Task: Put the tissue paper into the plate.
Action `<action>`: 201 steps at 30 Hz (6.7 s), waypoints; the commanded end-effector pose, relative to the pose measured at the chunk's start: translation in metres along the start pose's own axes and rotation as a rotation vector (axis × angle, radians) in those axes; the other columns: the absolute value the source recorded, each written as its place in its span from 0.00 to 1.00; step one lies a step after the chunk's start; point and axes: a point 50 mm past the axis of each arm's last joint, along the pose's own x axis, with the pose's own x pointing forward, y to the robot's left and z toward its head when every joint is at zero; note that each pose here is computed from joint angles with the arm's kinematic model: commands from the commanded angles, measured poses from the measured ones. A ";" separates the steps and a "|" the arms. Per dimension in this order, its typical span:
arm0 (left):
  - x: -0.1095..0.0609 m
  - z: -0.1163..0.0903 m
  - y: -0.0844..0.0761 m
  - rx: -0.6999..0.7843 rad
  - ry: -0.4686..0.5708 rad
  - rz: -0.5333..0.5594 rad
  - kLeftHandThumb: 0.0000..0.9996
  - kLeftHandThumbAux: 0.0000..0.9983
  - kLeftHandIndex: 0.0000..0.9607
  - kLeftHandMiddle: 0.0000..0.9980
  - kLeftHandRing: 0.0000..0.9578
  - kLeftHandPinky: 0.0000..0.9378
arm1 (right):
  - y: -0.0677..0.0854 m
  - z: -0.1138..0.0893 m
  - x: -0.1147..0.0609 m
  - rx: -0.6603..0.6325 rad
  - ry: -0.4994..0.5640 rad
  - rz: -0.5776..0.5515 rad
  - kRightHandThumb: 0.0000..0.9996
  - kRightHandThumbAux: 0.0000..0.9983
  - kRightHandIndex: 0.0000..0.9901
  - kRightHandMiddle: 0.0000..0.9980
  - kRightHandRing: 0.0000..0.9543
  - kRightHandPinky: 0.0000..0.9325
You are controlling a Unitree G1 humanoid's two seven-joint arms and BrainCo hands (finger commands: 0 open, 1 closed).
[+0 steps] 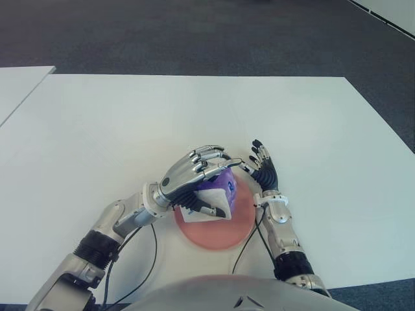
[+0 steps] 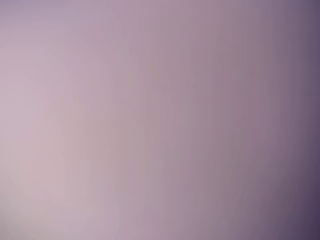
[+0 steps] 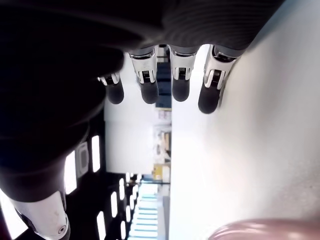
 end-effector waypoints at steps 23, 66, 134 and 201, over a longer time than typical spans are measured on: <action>-0.005 -0.003 0.007 -0.140 0.061 0.119 0.37 0.56 0.00 0.00 0.00 0.02 | -0.003 -0.040 -0.023 -0.001 0.242 0.009 0.06 0.69 0.04 0.03 0.00 0.00; -0.013 -0.018 0.017 -0.079 0.166 0.094 0.36 0.55 0.00 0.00 0.00 0.05 | 0.004 -0.030 -0.023 0.078 0.279 -0.021 0.09 0.67 0.02 0.03 0.00 0.00; -0.057 -0.026 0.018 -0.433 0.994 0.665 0.01 0.57 0.00 0.00 0.00 0.00 | 0.000 -0.041 -0.017 0.088 0.202 0.054 0.00 0.73 0.01 0.00 0.00 0.00; -0.103 -0.050 -0.038 -0.478 1.170 0.550 0.04 0.55 0.00 0.00 0.00 0.00 | -0.003 -0.039 -0.014 0.071 0.190 0.074 0.00 0.71 0.01 0.00 0.00 0.00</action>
